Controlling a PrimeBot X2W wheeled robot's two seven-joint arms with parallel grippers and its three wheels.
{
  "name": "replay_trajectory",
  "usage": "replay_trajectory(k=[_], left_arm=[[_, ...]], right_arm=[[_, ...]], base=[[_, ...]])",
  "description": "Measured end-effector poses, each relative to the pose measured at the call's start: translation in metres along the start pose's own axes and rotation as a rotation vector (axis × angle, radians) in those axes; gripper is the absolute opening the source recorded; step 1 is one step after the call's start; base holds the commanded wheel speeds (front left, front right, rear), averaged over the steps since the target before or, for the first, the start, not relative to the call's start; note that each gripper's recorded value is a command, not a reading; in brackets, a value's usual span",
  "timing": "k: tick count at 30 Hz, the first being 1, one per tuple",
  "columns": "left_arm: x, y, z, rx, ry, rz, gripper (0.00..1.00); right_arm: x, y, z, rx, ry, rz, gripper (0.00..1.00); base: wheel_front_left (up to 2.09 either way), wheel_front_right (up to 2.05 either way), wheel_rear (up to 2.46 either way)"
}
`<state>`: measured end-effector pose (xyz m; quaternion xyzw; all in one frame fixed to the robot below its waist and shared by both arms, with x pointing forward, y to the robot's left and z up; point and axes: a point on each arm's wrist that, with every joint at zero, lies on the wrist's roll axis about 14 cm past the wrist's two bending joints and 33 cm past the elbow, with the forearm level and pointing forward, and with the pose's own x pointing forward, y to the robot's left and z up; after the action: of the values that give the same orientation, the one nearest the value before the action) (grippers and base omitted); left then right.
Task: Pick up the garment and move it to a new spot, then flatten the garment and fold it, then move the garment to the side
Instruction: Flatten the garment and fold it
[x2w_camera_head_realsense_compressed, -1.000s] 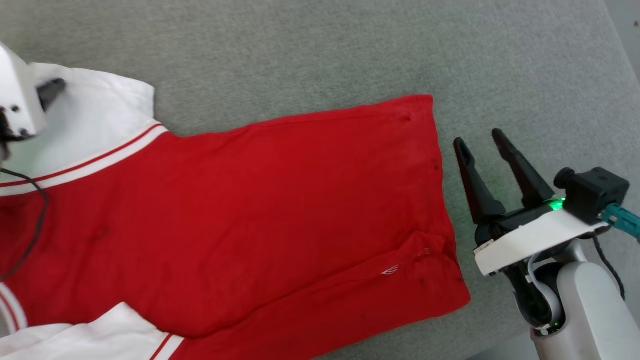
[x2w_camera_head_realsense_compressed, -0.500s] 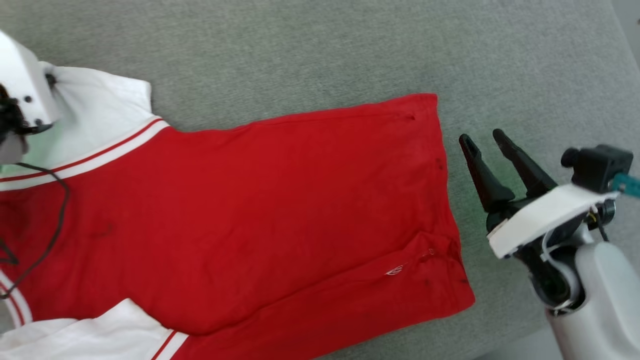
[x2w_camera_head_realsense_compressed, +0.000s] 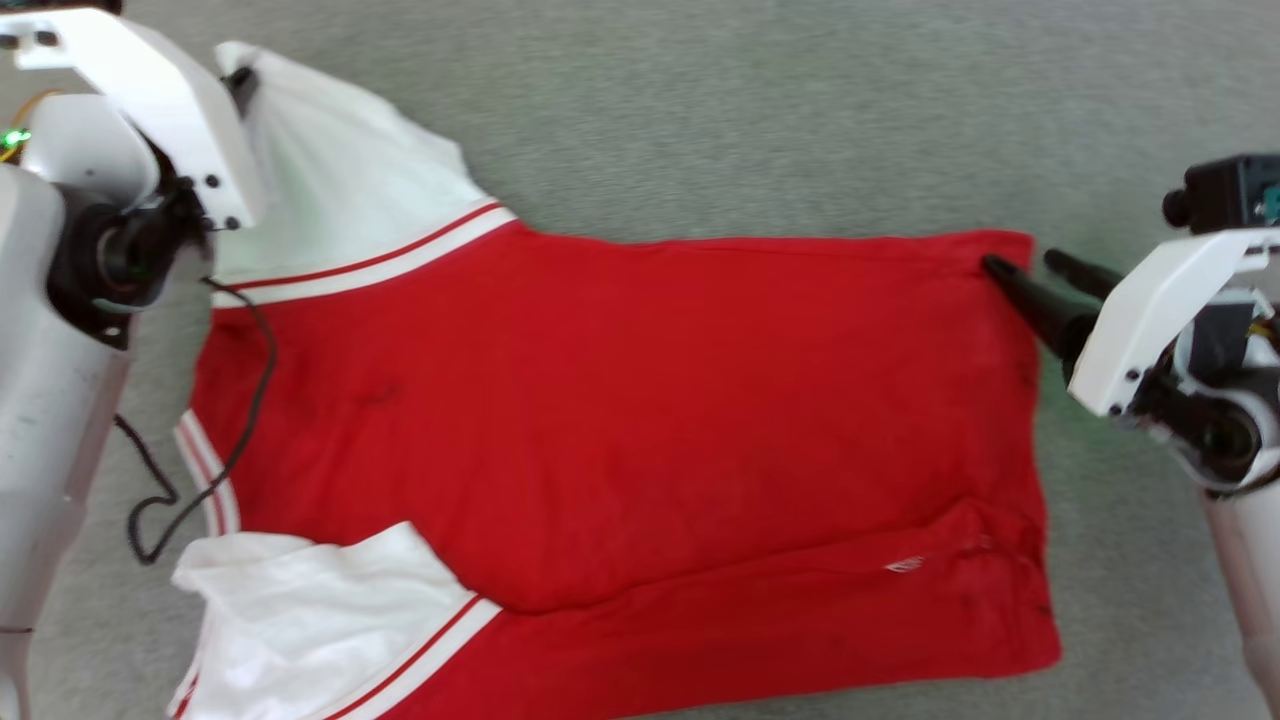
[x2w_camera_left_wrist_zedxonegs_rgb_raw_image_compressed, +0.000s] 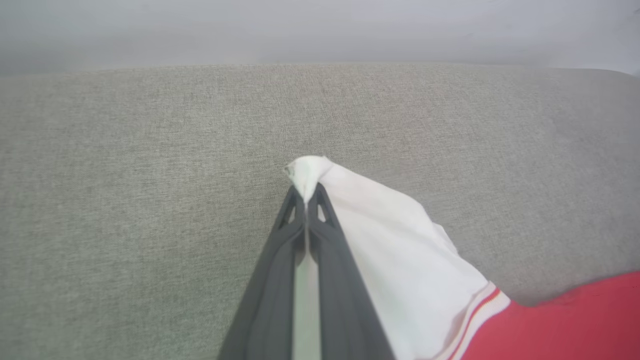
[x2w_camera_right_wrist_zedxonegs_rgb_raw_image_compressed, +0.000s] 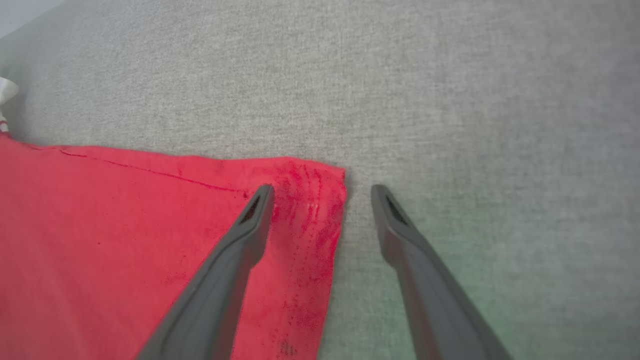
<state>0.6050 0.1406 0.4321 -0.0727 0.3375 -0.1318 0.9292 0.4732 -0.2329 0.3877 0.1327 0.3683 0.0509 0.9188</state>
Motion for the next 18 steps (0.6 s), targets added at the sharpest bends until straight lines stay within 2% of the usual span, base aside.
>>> replay_trajectory(k=[3,7,8,9,14,18], left_arm=[[-0.01,0.0,0.005,0.014,-0.038,-0.013,0.0],[-0.017,0.006,0.006,0.026,-0.065,-0.011,0.0],[-0.019,0.007,0.005,0.028,-0.067,-0.011,0.0],[-0.02,0.007,0.005,0.031,-0.075,-0.011,0.0],[-0.026,0.01,0.005,0.029,-0.094,-0.003,0.0],[-0.036,0.009,0.014,0.024,-0.139,-0.002,0.0]], right_arm=[[0.016,0.005,0.004,-0.021,0.049,0.005,1.0],[0.034,0.004,-0.009,-0.027,0.171,-0.006,1.0],[0.037,0.005,-0.01,-0.029,0.196,-0.007,0.22],[0.039,0.005,-0.011,-0.024,0.208,-0.006,0.0],[0.042,0.011,-0.01,-0.021,0.229,0.001,0.0],[0.036,0.013,0.008,-0.069,0.129,-0.011,0.0]], base=[[0.0,0.0,0.0],[0.0,0.0,0.0],[0.0,0.0,0.0],[0.0,0.0,0.0],[0.0,0.0,0.0],[0.0,0.0,0.0]])
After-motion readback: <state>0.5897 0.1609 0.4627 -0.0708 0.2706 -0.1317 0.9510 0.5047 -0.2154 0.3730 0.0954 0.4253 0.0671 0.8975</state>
